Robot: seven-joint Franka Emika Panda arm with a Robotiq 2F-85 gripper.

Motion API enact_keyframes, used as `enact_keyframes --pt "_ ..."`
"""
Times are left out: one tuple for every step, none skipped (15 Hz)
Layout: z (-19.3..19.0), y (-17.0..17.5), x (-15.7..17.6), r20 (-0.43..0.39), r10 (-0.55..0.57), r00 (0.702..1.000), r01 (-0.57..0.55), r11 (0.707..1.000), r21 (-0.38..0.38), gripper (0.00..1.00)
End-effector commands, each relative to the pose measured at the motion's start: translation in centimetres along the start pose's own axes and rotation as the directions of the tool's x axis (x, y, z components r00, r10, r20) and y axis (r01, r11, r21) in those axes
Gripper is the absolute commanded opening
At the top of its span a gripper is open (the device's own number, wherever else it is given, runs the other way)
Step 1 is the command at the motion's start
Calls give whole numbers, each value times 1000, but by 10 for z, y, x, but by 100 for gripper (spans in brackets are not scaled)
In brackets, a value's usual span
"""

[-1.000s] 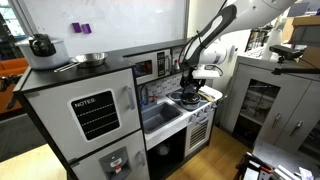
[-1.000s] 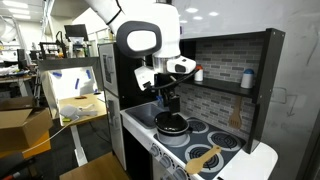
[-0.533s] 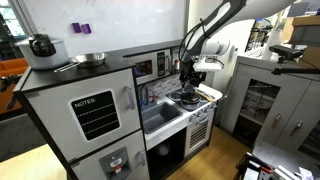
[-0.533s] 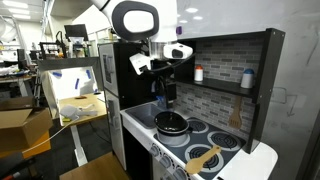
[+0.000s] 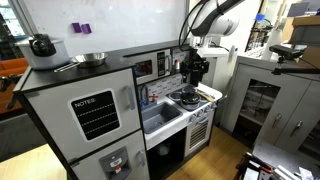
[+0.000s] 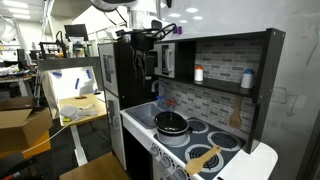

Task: Take the lid from the top of the shelf and put it on the pot on the stove

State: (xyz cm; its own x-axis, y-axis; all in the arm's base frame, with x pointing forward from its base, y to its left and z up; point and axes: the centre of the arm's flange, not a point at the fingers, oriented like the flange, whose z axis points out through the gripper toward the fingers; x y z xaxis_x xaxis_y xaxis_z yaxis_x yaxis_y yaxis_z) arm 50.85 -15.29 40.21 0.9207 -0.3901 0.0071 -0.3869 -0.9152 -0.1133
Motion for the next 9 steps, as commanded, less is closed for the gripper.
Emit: enact_keyframes --pt "-10 -20 -37 32 -27 999 27 1000 -15 100" --pt "-10 -27 -48 40 -23 999 23 1000 -9 100" --pt "-9 -33 -57 50 -18 999 18 1000 1 100" --pt "-7 -39 -69 57 -4 998 4 1000 12 100" --pt "-4 -44 -79 65 23 998 -25 999 29 100" --pt "-2 -42 -58 66 -13 998 12 1000 8 100" --pt "-1 -45 -67 72 -3 997 2 1000 11 100" --pt "-2 -46 -71 71 3 997 -4 1000 13 100" --pt "-3 -45 -73 69 5 998 -6 1000 14 100"
